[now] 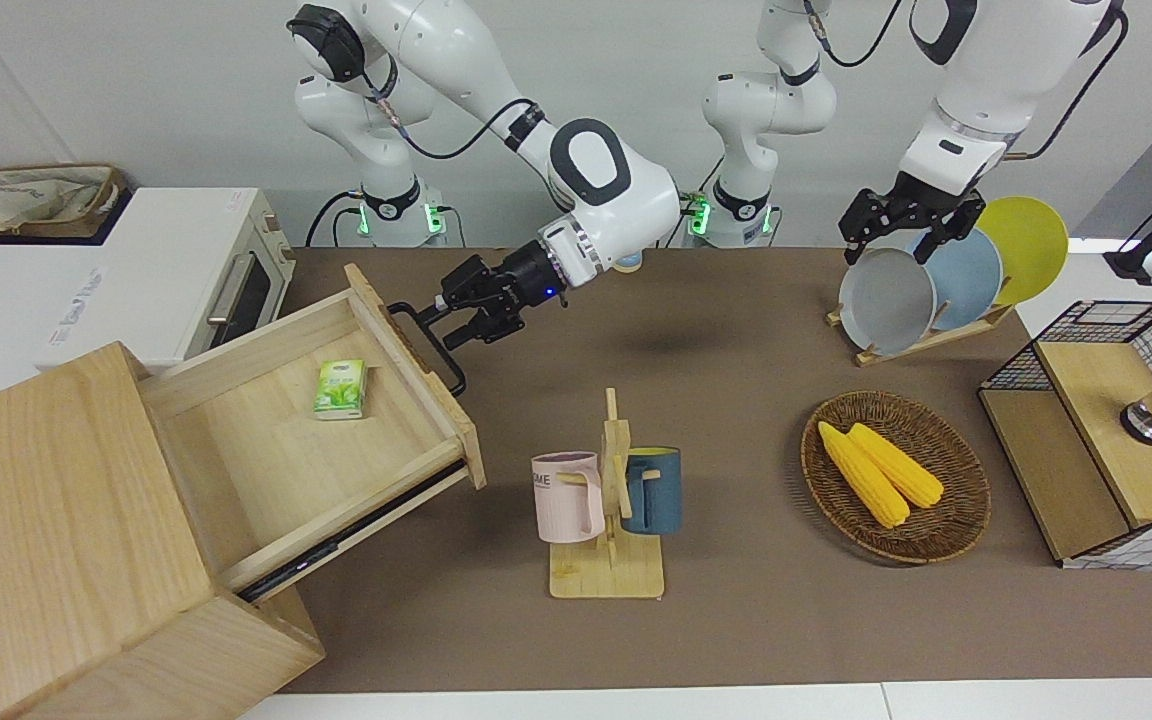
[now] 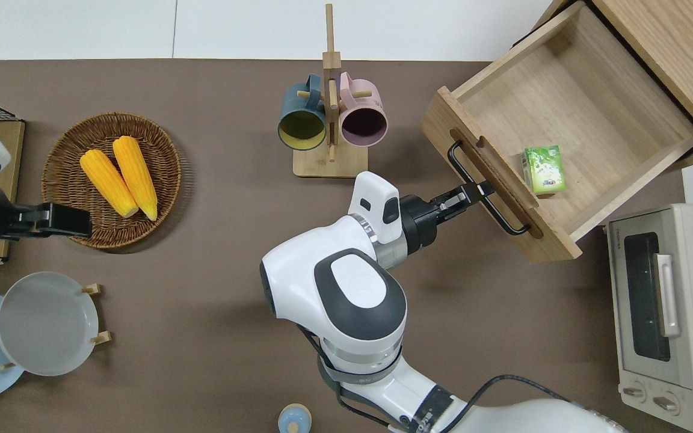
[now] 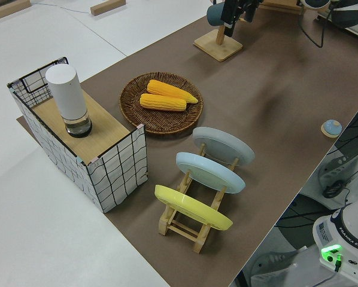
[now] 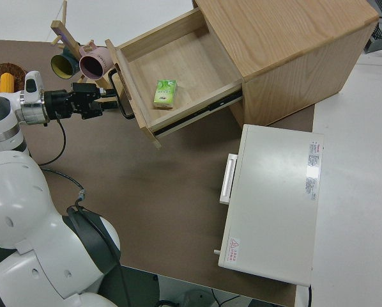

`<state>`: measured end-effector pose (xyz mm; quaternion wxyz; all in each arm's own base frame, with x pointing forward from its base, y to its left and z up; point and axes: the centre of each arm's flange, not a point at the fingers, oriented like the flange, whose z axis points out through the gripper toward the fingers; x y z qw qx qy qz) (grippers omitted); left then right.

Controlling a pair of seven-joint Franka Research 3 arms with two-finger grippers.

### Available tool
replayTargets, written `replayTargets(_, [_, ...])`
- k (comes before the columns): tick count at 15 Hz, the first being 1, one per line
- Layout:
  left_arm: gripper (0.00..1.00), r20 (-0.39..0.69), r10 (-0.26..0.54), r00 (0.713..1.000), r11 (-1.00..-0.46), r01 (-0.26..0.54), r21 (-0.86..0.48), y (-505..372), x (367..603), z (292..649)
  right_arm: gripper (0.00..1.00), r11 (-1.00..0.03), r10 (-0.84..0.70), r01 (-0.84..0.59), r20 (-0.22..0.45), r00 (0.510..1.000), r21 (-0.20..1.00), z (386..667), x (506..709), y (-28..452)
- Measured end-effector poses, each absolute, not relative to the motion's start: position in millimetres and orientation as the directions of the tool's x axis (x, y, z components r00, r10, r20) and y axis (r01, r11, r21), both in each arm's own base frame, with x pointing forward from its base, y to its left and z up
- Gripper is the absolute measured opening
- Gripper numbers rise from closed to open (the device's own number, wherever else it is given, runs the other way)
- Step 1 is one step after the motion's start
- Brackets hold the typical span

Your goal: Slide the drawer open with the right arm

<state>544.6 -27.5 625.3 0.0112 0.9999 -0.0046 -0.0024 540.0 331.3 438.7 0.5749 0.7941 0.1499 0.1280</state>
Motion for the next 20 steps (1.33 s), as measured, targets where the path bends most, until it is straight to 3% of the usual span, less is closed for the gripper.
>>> replayTargets(3, [1.00, -0.005, -0.009, 1.000, -1.000, -0.009, 0.022, -27, 545, 625, 0.96, -0.295, 0.382, 0.088, 0.034, 0.923, 0.952, 439, 540, 331])
replayTargets(4, [1.00, -0.005, -0.009, 1.000, -1.000, -0.009, 0.022, -27, 545, 625, 0.99, -0.295, 0.383, 0.087, 0.034, 0.923, 0.952, 439, 540, 331])
replayTargets(11, [1.00, -0.005, -0.009, 1.000, -1.000, -0.009, 0.022, -27, 545, 625, 0.99, -0.297, 0.393, 0.091, 0.035, 0.919, 0.951, 440, 536, 337])
replayTargets(20, [0.99, -0.005, -0.009, 1.000, -1.000, -0.009, 0.022, -27, 545, 625, 0.99, -0.298, 0.402, 0.101, 0.029, 0.915, 0.949, 447, 514, 361])
